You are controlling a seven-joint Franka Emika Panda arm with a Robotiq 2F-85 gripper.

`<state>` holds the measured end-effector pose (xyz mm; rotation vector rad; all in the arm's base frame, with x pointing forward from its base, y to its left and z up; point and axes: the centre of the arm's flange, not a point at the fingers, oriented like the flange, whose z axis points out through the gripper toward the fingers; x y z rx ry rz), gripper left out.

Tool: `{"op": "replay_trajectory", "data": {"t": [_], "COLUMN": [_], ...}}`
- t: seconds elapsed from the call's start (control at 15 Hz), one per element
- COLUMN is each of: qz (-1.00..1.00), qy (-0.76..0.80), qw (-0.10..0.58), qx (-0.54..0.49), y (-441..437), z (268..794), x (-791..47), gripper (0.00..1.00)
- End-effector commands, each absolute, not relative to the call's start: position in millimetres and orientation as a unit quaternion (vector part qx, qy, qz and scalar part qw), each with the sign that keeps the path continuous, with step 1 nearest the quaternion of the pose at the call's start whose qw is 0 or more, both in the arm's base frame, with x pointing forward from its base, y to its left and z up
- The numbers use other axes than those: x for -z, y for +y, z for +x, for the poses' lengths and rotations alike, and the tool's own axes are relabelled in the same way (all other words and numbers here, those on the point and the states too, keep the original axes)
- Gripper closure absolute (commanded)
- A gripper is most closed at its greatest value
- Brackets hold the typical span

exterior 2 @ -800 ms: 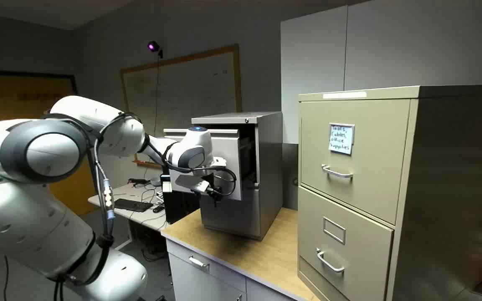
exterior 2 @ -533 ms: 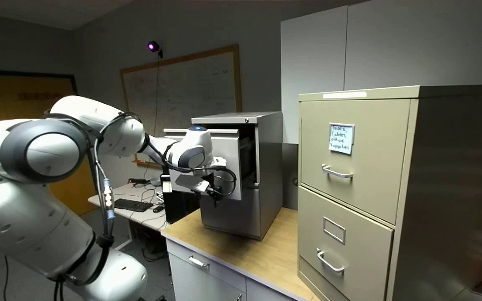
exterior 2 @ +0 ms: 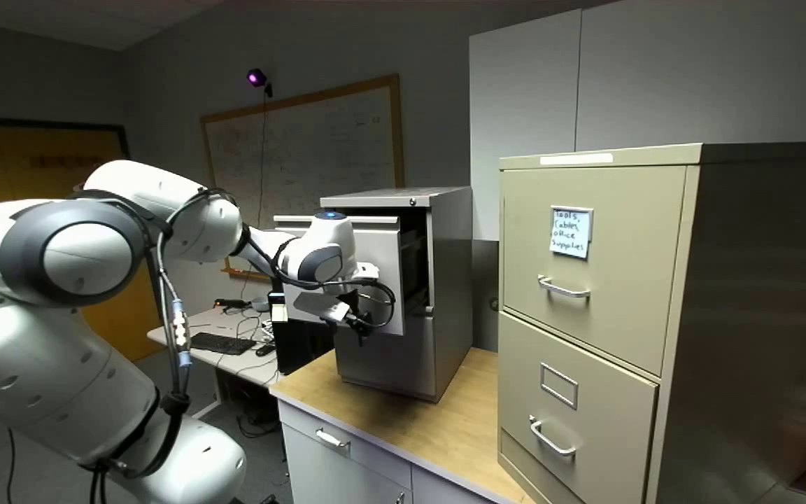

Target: Close the top drawer on the grey cabinet

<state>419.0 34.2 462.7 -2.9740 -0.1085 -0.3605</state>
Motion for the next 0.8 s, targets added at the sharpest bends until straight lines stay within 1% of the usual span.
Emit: {"op": "replay_trajectory", "data": {"t": [0.0, 0.47, 0.53, 0.6, 0.73], "qz": [-0.985, -0.956, -0.950, -0.943, -0.927], "qy": [-0.015, 0.044, 0.049, 0.057, 0.079], "qw": [0.068, 0.072, 0.072, 0.071, 0.067], "qx": [0.156, 0.282, 0.299, 0.319, 0.359], "y": [36, 24, 21, 18, 10], "z": [415, 395, 390, 384, 373], "x": [-480, -538, -546, -554, -569], "gripper": [0.00, 0.00, 0.24, 0.25, 0.40]}}
